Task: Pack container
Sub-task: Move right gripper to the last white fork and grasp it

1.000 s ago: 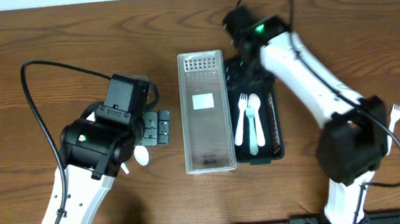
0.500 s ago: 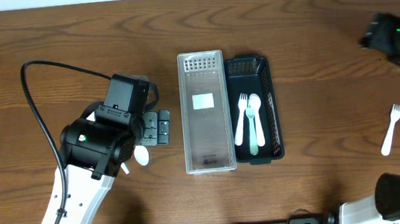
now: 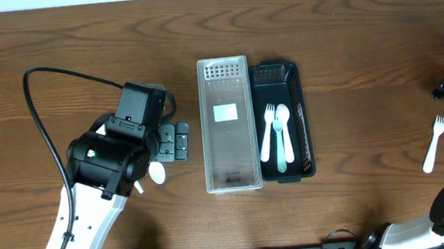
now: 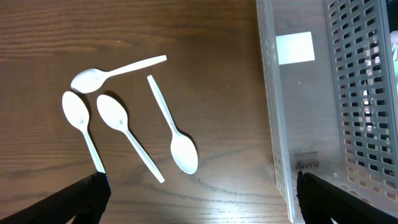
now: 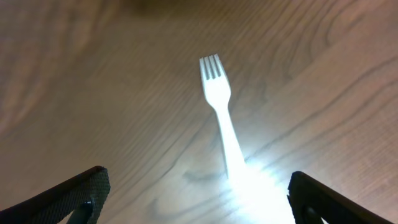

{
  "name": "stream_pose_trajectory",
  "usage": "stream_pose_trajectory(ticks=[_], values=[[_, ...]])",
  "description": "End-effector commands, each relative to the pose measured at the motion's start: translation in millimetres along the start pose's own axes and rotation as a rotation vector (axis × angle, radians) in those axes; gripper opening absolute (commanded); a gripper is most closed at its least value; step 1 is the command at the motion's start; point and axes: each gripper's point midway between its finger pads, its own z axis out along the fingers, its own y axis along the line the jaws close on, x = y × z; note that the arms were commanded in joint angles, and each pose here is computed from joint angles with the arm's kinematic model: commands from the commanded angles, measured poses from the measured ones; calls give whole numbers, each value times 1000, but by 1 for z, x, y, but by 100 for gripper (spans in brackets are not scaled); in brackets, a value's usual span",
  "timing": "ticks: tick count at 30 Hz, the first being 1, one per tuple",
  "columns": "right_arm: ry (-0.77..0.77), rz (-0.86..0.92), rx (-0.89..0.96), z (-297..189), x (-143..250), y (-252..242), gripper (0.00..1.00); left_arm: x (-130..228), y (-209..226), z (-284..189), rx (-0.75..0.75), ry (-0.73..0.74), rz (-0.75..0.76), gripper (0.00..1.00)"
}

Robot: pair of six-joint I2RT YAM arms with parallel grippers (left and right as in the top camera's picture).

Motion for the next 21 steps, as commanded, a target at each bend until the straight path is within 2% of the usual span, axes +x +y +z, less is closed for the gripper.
stream_pose_trajectory(ticks=[1,5,9,21], values=[[2,-40,15,16,5,-14,95,0,2,1,-14,4,-9,98],[-27,-23,7,28,-2,-22,95,0,2,1,-14,4,-9,98],[-28,-46,-15,41,-9,-22,90,0,2,1,-14,4,-9,98],[105,-84,-33,106,3,-17,90,0,2,1,-14,4,-9,98]])
